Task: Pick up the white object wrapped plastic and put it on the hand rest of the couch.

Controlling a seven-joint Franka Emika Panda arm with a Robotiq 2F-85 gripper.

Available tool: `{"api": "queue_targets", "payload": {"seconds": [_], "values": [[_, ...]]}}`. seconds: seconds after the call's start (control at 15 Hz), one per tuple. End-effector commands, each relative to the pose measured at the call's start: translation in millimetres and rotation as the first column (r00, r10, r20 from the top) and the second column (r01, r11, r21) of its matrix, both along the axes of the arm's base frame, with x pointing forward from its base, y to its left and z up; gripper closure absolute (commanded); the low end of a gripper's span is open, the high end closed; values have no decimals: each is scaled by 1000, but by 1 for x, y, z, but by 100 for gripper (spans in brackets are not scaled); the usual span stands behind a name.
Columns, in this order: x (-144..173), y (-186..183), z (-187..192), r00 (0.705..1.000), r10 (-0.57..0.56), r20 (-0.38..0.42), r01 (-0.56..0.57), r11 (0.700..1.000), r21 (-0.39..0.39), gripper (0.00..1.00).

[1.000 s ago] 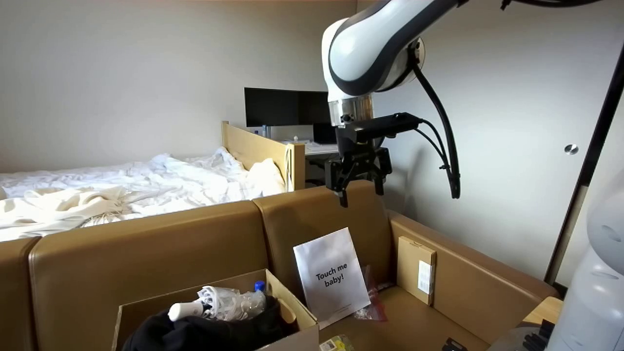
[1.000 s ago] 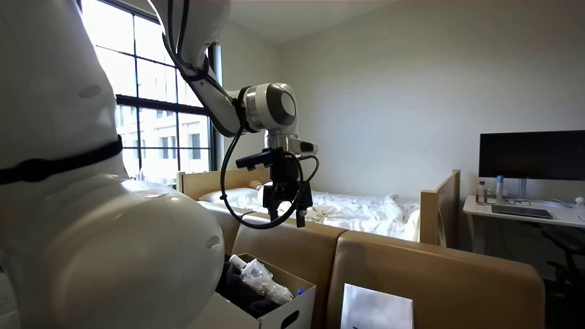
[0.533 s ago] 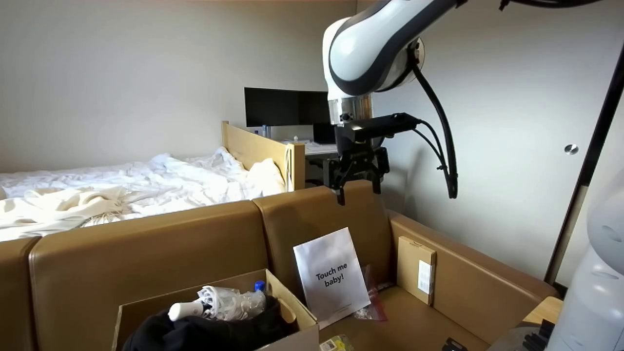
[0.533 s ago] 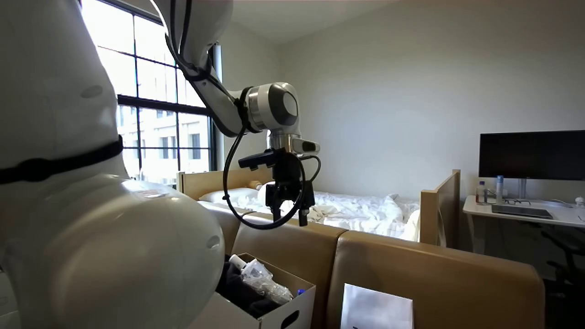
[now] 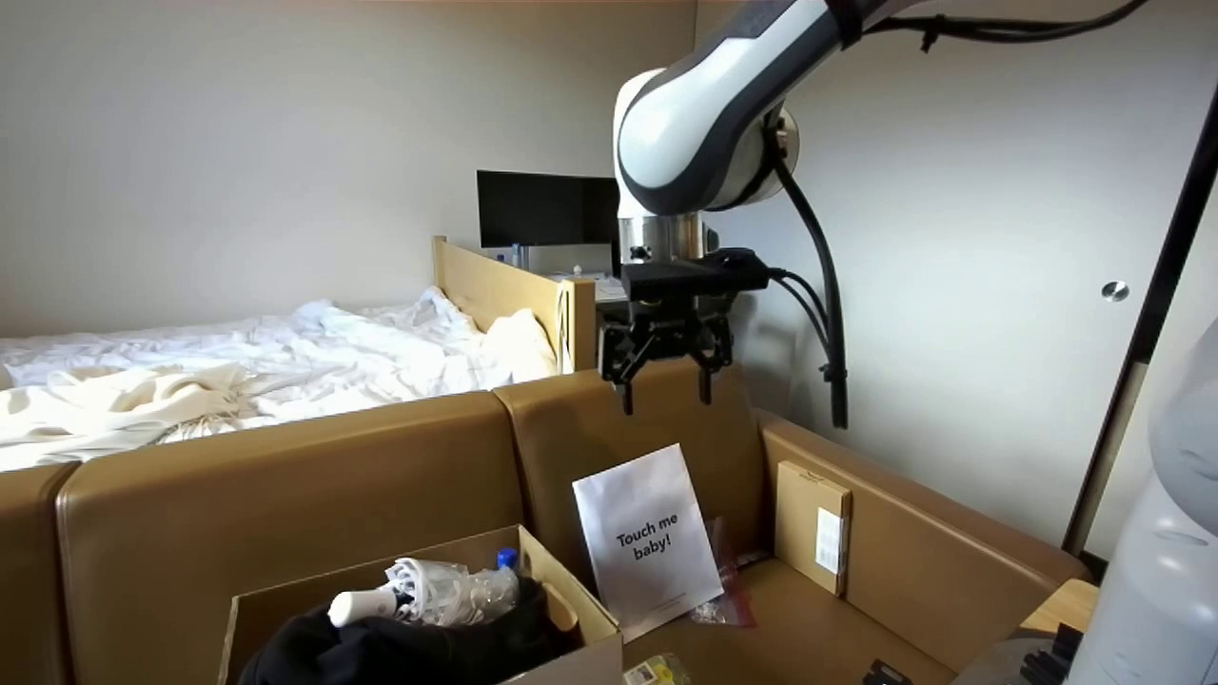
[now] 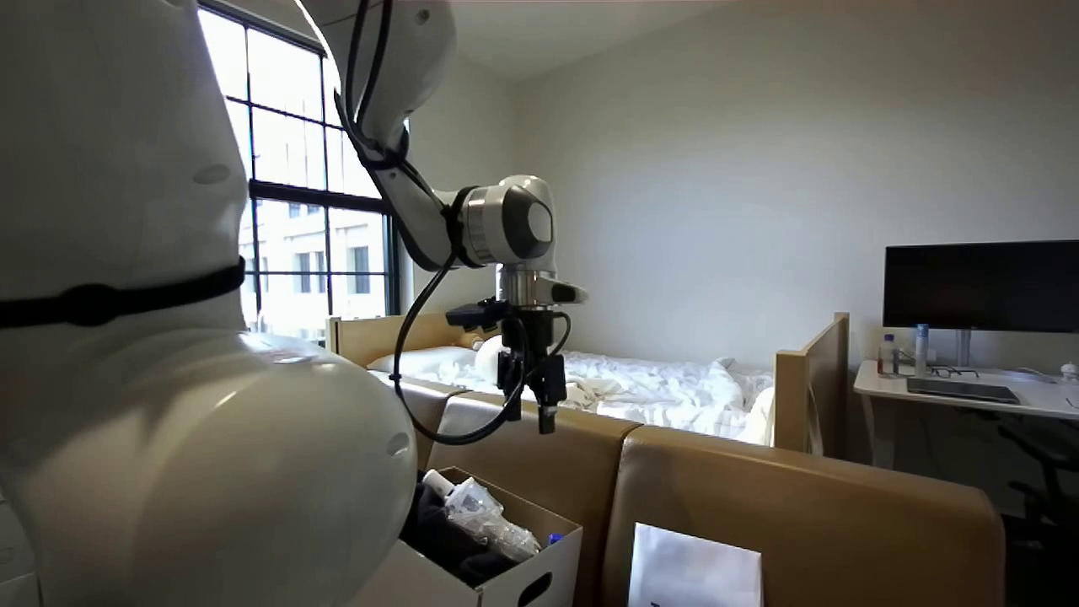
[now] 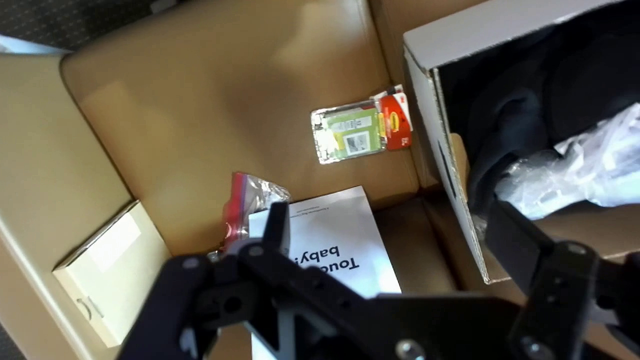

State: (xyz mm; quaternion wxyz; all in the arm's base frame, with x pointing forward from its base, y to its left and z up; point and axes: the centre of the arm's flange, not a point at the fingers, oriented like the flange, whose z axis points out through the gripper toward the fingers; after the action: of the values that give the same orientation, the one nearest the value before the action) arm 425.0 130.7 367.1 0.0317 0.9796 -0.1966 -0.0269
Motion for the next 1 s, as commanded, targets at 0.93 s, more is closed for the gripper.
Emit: {"api": "queue_targets", "payload": {"seconds": [0.93], "values": [[127,226,-167,858,-497,-127,512,847,143,0]]}}
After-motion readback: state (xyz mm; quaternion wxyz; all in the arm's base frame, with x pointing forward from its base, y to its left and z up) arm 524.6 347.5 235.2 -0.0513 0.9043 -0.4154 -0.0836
